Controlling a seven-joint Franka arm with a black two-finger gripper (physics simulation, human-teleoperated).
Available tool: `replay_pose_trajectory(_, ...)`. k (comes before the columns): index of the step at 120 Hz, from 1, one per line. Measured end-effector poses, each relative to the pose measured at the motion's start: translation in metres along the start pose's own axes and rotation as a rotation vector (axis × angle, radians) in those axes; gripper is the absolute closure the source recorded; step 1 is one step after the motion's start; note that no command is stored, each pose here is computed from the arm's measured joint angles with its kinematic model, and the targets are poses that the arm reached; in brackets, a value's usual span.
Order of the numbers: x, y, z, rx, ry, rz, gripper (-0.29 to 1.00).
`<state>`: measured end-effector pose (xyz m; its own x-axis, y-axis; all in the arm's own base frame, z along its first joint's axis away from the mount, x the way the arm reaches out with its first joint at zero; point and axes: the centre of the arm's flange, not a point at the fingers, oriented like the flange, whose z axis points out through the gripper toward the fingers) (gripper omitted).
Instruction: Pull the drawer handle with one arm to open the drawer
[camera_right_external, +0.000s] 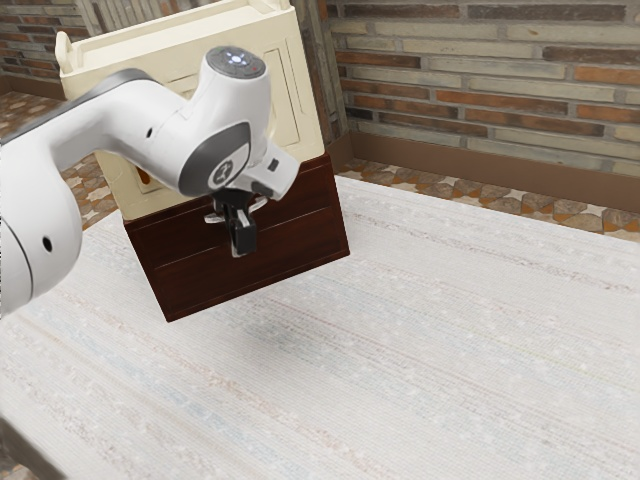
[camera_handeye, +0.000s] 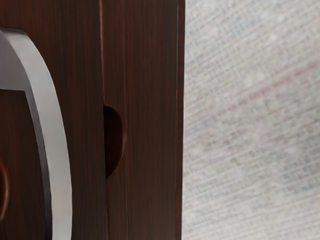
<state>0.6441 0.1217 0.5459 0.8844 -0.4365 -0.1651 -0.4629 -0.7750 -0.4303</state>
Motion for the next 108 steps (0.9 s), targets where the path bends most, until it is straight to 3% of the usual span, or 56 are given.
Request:
replay_pose_trajectory(36, 0.023, 0.003, 0.005, 0.019, 0.019, 0.023, 0.00)
replay_pose_trajectory(108, 0.035, 0.024, 0.009, 0.000, 0.023, 0.066, -0.01)
